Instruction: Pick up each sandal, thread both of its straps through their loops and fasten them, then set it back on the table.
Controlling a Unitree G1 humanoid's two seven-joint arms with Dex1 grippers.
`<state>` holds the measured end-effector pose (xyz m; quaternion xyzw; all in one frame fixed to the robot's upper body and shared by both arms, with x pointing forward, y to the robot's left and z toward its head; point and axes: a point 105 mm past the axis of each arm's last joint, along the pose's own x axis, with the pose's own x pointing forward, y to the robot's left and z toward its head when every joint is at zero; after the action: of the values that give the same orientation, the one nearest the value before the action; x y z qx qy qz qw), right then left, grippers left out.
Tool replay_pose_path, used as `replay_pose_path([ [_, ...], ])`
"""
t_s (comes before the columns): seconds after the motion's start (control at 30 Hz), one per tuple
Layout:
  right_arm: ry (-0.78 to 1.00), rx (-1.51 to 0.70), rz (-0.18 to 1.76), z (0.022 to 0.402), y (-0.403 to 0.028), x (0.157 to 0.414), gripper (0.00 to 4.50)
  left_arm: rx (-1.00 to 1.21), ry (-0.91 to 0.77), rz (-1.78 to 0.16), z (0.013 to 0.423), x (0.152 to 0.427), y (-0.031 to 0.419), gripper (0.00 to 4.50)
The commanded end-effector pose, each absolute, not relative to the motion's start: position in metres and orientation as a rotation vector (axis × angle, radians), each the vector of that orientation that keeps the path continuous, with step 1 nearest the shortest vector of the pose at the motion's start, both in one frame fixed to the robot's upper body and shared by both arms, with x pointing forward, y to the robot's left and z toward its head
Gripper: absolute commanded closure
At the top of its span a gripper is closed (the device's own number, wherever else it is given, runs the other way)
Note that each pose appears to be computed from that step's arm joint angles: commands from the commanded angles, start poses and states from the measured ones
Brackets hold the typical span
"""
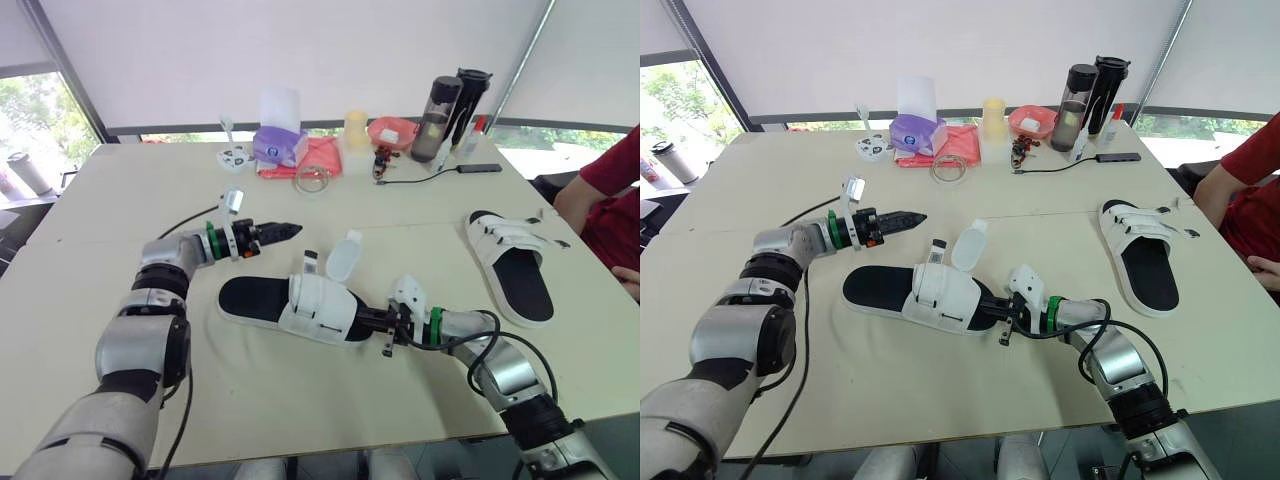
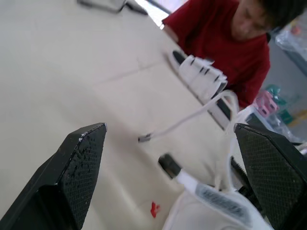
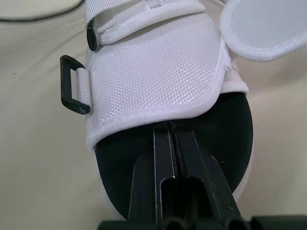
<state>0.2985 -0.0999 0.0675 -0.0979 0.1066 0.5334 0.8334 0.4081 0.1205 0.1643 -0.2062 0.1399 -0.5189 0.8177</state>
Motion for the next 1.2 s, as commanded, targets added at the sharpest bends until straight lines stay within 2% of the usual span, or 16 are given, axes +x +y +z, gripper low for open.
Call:
replay_pose_path([
  [0.03, 0.397, -0.227, 1.066, 0.029, -0.115, 0.295, 4.50, -0.444, 0.202, -1.203, 0.204, 0.407, 0.102, 0.10],
  [0.2, 0.398, -0.227, 1.070, 0.028, -0.114, 0.294, 4.50, -0.480, 0.210, -1.332, 0.224, 0.391, 0.072, 0.10],
  [0.37, 0.396, -0.226, 1.068, 0.027, -0.113, 0.293, 4.50, -0.417, 0.335, -1.385, 0.203, 0.375, 0.049, 0.10],
  [0.67, 0.393, -0.219, 1.058, 0.026, -0.113, 0.291, 4.50, -0.433, 0.471, -1.425, 0.181, 0.357, 0.047, 0.10],
  [0.97, 0.392, -0.213, 1.055, 0.026, -0.112, 0.291, 4.50, -0.437, 0.468, -1.415, 0.170, 0.361, 0.030, 0.10],
  [1.2, 0.389, -0.215, 1.054, 0.027, -0.111, 0.293, 4.50, -0.423, 0.426, -1.344, 0.163, 0.382, 0.012, 0.10],
])
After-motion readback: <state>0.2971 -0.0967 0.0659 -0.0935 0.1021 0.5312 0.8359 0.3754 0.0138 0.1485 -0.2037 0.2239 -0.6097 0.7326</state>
